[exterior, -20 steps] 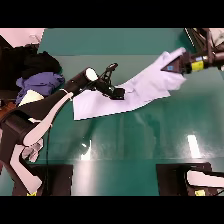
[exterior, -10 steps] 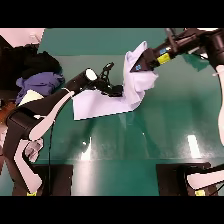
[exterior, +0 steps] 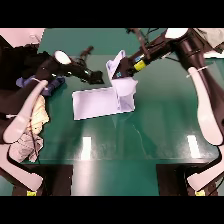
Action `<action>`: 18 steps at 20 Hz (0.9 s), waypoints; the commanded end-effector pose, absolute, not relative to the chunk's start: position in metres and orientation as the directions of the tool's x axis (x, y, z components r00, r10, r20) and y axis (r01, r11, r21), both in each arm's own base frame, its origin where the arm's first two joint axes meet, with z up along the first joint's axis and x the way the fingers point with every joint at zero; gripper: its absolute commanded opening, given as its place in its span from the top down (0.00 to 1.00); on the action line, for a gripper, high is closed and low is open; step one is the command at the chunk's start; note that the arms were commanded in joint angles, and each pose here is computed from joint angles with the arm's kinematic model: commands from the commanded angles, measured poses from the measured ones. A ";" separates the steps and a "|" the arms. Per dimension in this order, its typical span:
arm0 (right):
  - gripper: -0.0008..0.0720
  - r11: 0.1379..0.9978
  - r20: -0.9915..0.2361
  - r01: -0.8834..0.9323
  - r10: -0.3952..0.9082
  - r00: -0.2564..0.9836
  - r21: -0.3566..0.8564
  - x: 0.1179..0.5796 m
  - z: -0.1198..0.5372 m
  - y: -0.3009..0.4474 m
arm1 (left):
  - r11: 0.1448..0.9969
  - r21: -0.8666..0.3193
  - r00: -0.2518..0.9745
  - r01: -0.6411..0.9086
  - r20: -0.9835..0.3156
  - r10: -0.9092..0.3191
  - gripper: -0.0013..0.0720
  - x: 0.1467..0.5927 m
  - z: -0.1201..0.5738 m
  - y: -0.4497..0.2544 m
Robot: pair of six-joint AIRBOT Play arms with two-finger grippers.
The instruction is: Fold the shirts.
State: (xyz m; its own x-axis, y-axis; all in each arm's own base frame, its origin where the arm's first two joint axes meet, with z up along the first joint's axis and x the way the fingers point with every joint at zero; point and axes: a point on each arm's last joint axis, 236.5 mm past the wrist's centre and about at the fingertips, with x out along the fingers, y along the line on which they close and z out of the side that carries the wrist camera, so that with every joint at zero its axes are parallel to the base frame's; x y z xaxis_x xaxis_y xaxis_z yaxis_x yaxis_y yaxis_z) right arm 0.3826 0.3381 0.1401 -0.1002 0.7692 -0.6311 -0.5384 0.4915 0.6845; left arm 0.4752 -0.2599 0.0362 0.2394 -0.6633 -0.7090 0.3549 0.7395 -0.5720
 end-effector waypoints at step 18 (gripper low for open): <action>0.15 0.609 -0.726 -0.494 0.685 -0.068 0.621 0.393 0.032 0.304 | 0.825 -0.433 0.379 0.362 -0.740 -0.555 0.95 0.447 0.142 -0.136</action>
State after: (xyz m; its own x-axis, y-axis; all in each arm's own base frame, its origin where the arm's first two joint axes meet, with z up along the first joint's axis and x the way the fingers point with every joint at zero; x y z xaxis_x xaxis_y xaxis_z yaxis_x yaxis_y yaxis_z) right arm 0.3956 0.3696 0.0544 -0.0446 0.7324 -0.6794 -0.5961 0.5262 0.6064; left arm 0.4485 -0.1383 0.1436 0.3865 -0.5621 -0.7312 0.3629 0.8215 -0.4397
